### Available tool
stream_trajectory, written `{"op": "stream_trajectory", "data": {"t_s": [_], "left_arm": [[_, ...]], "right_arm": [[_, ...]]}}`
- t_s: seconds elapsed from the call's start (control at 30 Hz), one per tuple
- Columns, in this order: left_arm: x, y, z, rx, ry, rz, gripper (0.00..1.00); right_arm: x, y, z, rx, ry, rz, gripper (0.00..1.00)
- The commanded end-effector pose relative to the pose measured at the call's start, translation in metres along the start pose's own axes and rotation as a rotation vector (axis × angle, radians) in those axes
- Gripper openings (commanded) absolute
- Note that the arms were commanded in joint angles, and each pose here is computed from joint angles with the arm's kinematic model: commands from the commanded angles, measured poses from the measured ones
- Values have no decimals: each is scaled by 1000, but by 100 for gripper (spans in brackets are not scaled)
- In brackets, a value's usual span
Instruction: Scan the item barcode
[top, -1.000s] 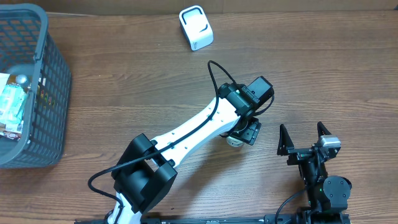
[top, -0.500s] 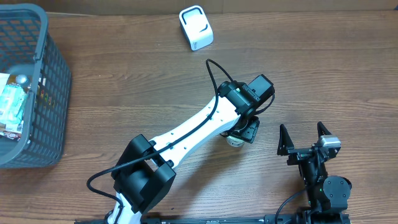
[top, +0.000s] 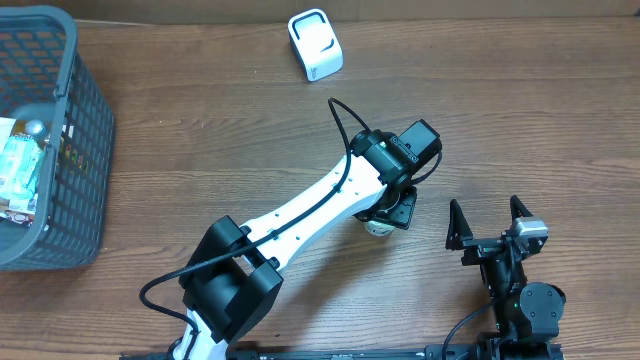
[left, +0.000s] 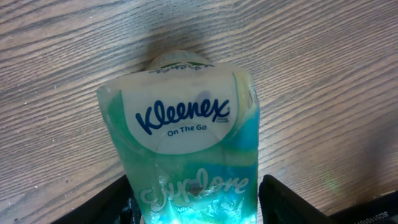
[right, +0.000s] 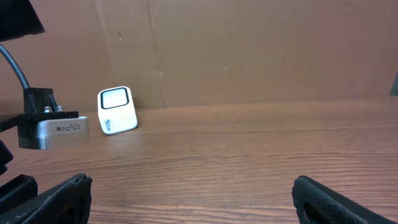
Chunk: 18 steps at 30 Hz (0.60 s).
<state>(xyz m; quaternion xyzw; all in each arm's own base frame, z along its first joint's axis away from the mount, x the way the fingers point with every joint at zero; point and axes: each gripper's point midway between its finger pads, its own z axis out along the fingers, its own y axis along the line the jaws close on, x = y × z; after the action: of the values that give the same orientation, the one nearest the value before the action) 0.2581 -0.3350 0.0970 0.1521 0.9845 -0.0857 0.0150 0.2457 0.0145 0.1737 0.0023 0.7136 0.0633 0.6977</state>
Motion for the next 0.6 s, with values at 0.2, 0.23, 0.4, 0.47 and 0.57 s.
{"op": "stream_trajectory", "data": {"t_s": [0.2, 0.23, 0.4, 0.47, 0.57], "left_arm": [[-14, 3, -10, -1, -44, -27, 69], [-18, 5, -12, -2, -53, -33, 71], [-38, 28, -43, -57, -110, -67, 78], [-52, 43, -68, -95, -157, -58, 80], [-71, 71, -107, -189, -245, -41, 83]], "right_arm": [[3, -1, 0, 5, -1, -8, 100], [3, -1, 0, 5, -1, -8, 100], [3, -2, 0, 6, -1, -8, 100], [3, -1, 0, 5, -1, -8, 100], [3, -1, 0, 5, -1, -8, 100]]}}
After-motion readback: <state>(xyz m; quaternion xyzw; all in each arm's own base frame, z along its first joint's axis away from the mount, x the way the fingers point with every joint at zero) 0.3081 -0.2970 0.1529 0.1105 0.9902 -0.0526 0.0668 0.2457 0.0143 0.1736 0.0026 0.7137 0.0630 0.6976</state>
